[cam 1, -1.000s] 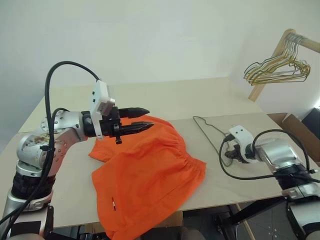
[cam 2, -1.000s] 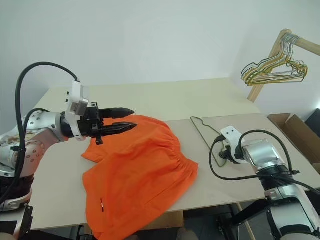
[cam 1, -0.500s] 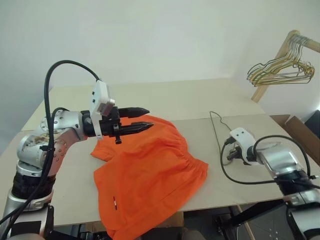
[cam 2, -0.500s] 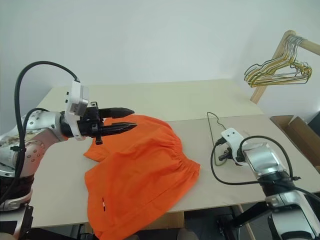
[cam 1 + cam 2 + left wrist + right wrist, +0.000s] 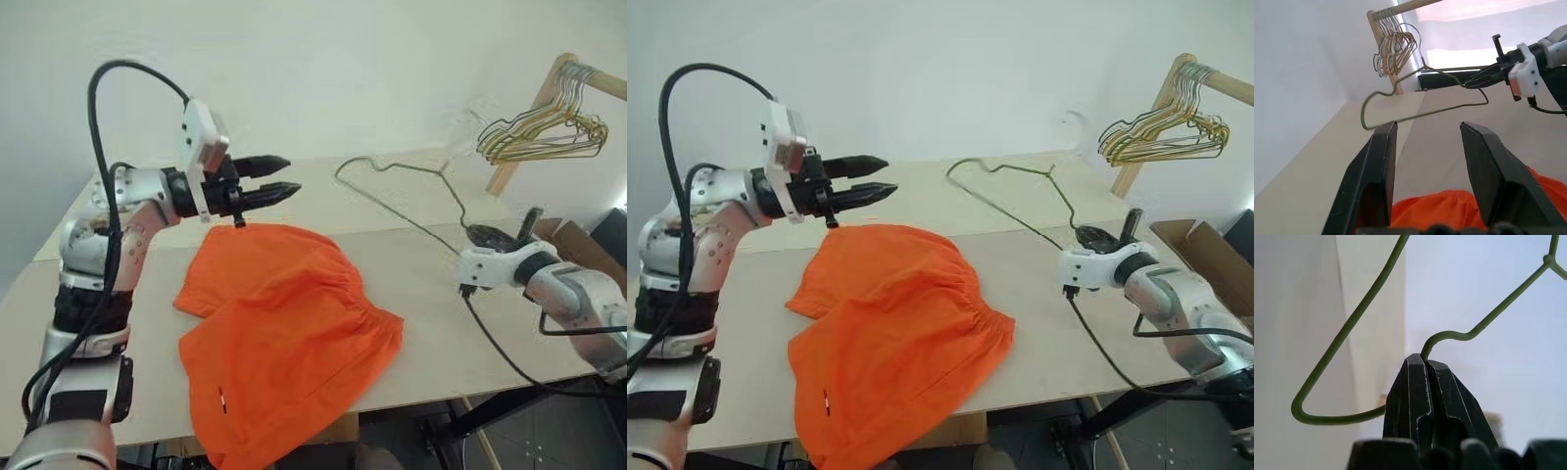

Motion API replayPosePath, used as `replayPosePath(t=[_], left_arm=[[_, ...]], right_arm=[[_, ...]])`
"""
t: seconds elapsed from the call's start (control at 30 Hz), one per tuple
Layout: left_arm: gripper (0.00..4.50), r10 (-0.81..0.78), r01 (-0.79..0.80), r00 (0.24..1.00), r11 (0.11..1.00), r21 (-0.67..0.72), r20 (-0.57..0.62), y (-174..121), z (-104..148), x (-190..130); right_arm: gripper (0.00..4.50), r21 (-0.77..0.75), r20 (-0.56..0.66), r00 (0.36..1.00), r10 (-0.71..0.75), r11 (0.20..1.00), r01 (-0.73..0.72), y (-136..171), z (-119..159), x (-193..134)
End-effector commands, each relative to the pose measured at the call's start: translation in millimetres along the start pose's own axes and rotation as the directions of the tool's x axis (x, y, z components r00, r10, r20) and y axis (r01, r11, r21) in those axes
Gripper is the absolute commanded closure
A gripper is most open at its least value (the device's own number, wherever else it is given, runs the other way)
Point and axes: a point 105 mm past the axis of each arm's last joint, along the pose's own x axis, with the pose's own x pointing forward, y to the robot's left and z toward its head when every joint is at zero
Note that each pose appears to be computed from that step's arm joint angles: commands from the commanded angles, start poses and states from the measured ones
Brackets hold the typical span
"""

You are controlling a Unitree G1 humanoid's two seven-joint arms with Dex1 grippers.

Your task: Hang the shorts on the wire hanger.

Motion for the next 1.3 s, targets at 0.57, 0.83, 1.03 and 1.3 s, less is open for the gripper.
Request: replayPosePath(t=[0.57,0.83,1.03,1.3], left_arm=[[0.09,-0.384,0.397,0.853,0.917,-0.037,-0.354,-23.8,-58.3,30.4],[0.49,-0.348,0.384,0.823,0.923,-0.01,-0.449,-34.1,-82.2,38.5],[2.12,-0.336,0.385,0.822,0.923,0.014,-0.46,-35.5,-85.5,37.4],[4.48,-0.331,0.369,0.823,0.929,-0.008,-0.461,-37.5,-88.8,36.1]], right_arm=[[4.5,-0.297,0.321,0.939,-0.121,0.929,0.222,-46.4,30.3,10.3],[4.5,-0.313,0.347,0.929,-0.127,0.918,0.242,-52.1,37.6,13.0],[4.5,-0.324,0.349,0.928,-0.13,0.912,0.25,-55.5,37.6,13.4],[4.5,-0.336,0.331,0.931,-0.156,0.902,0.27,-63.6,34.7,15.1]])
